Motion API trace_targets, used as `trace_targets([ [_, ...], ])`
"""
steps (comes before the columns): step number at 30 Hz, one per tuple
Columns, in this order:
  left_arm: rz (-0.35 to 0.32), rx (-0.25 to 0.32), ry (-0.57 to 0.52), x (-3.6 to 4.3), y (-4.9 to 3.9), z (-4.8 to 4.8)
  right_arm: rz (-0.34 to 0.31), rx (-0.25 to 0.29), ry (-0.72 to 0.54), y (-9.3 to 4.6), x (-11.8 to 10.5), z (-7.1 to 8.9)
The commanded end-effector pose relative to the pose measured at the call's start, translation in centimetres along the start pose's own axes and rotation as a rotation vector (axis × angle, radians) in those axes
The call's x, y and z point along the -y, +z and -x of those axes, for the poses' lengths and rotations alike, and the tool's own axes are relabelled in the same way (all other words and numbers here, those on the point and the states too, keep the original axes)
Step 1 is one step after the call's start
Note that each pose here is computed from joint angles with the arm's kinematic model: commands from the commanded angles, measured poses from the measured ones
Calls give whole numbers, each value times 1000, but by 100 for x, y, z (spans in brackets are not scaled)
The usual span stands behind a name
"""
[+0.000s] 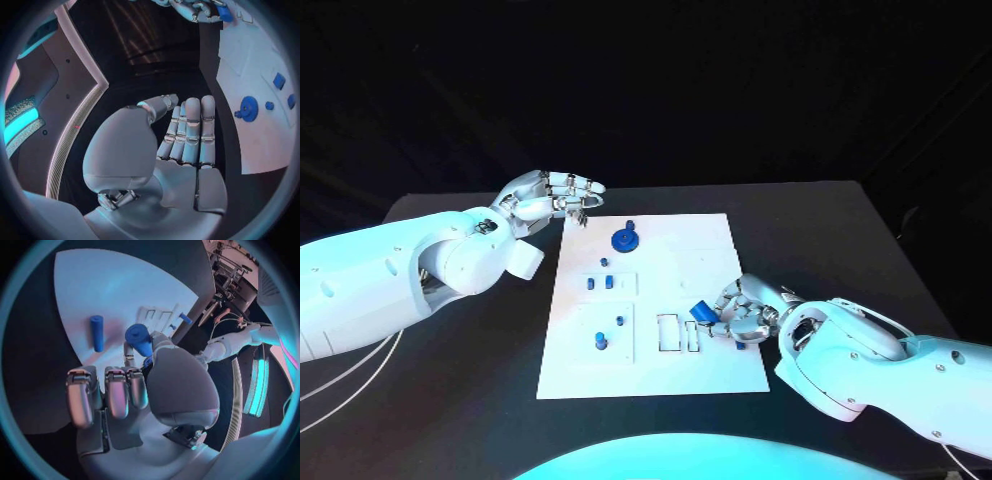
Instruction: Assemble the parts on the task board
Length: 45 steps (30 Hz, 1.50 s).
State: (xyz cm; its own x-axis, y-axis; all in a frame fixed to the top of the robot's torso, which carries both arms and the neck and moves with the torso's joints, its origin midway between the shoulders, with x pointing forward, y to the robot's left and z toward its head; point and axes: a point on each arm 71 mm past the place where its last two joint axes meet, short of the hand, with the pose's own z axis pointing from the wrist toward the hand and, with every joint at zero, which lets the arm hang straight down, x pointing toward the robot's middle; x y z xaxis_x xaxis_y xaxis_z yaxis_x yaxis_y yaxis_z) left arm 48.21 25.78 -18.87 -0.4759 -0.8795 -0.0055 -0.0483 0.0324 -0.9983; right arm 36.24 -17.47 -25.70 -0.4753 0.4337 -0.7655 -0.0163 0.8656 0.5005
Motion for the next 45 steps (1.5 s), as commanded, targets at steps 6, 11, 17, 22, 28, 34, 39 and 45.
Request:
trace_targets([
  [6,-7,-21,-6,9,3,-21,26,-36,61,-8,-114,27],
  [11,-7,-23,-7,9,4,-24,32,-93,61,24,-187,-65],
  [17,-7,-29,-9,10,5,-36,34,-147,69,63,-273,-195],
  [22,-7,-38,-12,11,4,-48,34,-160,70,95,-328,-261],
  [28,-8,-55,-17,14,1,-61,37,-140,54,119,-351,-287],
  [34,-12,-68,-22,18,-4,-70,35,-123,38,144,-347,-287],
  [39,-20,-83,-27,24,-6,-84,32,-128,26,154,-334,-289],
  [45,-26,-98,-34,30,-6,-99,24,-129,6,163,-326,-292],
])
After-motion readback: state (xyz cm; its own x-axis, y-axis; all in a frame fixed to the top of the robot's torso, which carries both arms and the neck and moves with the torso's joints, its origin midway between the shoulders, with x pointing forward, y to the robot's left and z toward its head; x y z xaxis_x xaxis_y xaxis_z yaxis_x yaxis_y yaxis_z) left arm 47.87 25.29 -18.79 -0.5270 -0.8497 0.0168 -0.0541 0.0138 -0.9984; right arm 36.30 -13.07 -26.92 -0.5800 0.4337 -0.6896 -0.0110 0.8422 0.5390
